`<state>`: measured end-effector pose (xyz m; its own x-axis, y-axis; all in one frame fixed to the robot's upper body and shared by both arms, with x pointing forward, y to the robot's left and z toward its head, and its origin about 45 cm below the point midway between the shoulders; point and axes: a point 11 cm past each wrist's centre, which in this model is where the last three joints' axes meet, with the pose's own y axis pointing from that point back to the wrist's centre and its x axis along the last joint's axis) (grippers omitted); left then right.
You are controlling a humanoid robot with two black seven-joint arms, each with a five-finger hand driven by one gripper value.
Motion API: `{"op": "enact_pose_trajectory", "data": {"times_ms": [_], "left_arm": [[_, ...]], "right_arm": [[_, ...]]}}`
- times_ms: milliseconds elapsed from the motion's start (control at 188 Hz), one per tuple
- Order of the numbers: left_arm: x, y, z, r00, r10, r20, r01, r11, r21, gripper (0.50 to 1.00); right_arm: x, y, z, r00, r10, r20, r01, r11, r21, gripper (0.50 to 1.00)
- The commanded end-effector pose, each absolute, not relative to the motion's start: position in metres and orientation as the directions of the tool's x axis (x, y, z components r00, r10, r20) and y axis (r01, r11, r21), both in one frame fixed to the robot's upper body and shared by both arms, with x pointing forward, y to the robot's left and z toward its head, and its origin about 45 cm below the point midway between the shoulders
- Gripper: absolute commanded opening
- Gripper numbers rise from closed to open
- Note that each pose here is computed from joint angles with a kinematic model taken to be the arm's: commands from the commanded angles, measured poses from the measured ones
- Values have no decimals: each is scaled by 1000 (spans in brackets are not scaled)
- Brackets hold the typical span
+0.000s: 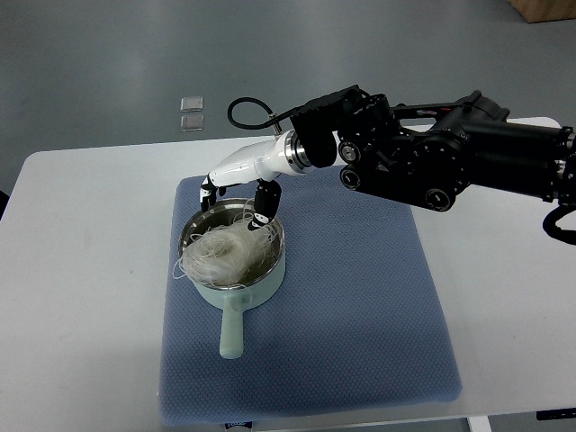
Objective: Put vermicelli into pot with right hand
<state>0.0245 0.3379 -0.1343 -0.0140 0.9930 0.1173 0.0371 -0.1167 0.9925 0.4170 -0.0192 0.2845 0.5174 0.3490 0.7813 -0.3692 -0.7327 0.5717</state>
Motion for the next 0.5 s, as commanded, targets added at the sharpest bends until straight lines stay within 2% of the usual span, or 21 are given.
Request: {"op": "enact_pose_trajectory", "data": {"times_ms": [0,155,336,474,496], "left_arm": [[24,338,-134,-14,993,117,37,-117,992,1000],[24,338,-134,-14,993,117,37,-117,992,1000],[25,338,-134,-15,993,117,37,-116,993,1000],[25,338,-134,-15,993,117,37,-116,993,1000],[25,338,-134,-15,993,117,37,-116,993,1000]], "right_arm": [[426,-29,297,516,302,802,-403,-740,538,789],[446,-51,319,570,129,812,-471,-758,451,789],[470,-96,326,639,-172,750,-586,-740,329,787],[485,-134,315,621,-425,659,-701,-677,224,789],[486,-140,311,611,-466,641,-721,-661,207,803]]}}
